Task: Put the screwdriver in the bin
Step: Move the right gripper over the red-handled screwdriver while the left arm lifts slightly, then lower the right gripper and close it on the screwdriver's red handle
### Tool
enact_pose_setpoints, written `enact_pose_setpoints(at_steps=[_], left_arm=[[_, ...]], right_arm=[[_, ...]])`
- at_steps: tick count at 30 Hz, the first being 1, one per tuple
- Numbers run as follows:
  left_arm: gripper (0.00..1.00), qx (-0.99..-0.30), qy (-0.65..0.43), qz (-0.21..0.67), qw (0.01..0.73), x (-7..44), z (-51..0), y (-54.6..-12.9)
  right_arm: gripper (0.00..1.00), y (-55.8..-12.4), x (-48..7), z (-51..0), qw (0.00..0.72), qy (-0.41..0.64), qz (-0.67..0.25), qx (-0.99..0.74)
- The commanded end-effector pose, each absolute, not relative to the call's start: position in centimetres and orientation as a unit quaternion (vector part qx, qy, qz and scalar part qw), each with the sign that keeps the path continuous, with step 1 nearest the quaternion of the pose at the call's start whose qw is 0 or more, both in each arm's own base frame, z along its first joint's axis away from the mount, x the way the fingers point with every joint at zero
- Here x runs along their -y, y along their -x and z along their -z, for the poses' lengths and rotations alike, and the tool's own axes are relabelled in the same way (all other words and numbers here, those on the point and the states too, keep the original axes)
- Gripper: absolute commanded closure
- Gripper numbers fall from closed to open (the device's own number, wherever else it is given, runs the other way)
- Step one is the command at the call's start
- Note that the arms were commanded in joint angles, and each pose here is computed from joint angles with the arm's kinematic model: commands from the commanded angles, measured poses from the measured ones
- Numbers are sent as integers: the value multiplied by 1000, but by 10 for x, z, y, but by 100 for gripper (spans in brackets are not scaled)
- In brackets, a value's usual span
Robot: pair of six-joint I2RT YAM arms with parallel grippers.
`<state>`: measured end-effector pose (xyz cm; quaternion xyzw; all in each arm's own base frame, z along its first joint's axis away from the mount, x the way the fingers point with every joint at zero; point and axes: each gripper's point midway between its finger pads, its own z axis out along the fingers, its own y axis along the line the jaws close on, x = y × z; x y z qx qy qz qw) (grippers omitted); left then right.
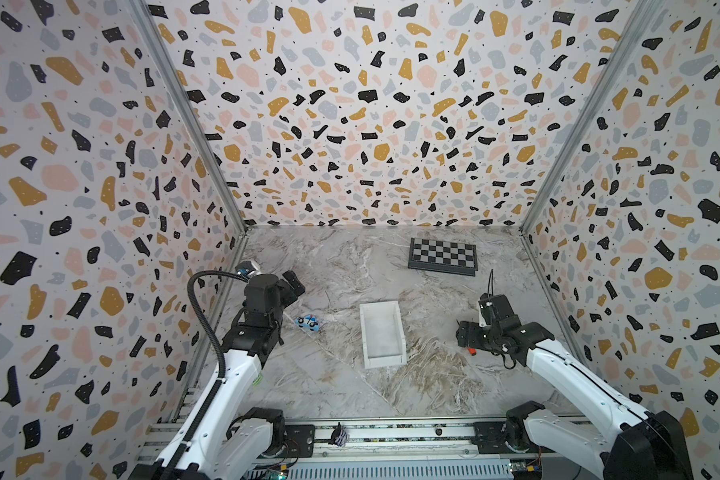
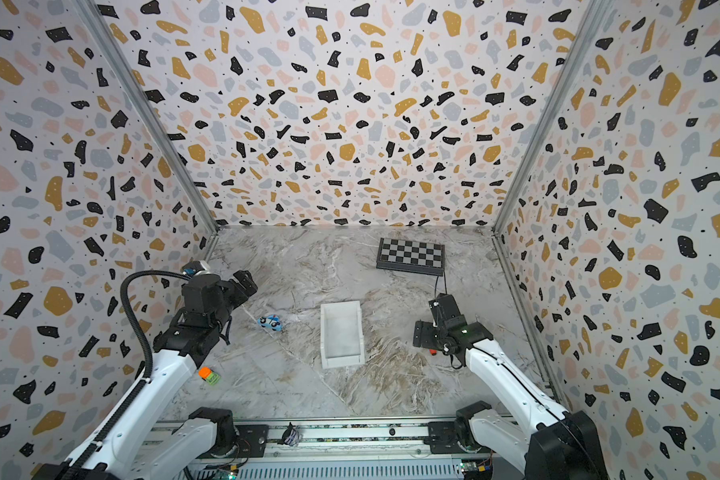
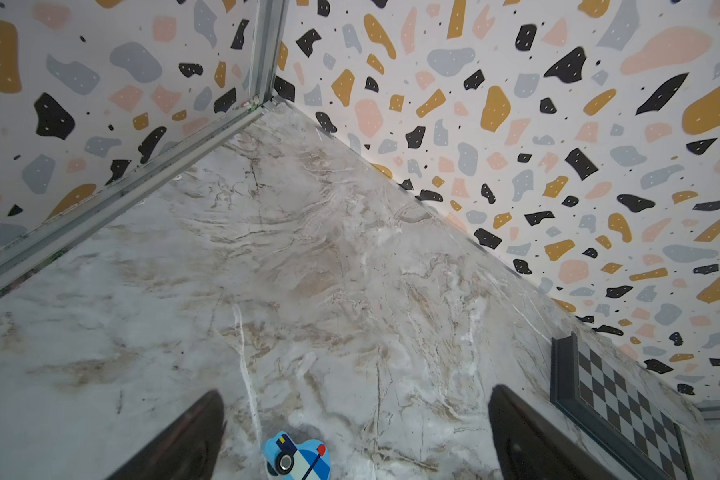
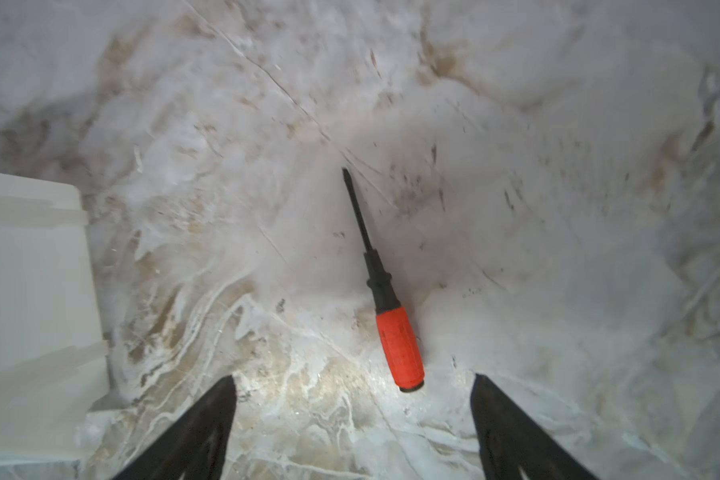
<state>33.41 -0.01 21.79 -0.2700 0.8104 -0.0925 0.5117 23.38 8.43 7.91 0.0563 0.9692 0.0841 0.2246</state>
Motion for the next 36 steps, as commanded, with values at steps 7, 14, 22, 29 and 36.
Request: enact_pose_setpoints(at_steps=[7,14,22,29,36], left_arm=[[0,-805,258,95,526,1,-234,-338],[0,-802,256,105,529,4,-241,-341],[0,-790,256,109,546,2,-259,-340],[0,-792,254,104,545,2,-259,-340],[0,-793,254,104,544,2,-257,-339]], right_arm=[[29,-227,-79,-63,214,-78,-71,-971],[47,-234,-78,-57,208,-74,-55,-974],[47,-239,-77,-51,214,-69,-48,-973],[49,-241,-77,-42,206,-65,-43,-975],[55,-237,-76,-28,194,-65,-39,-978]])
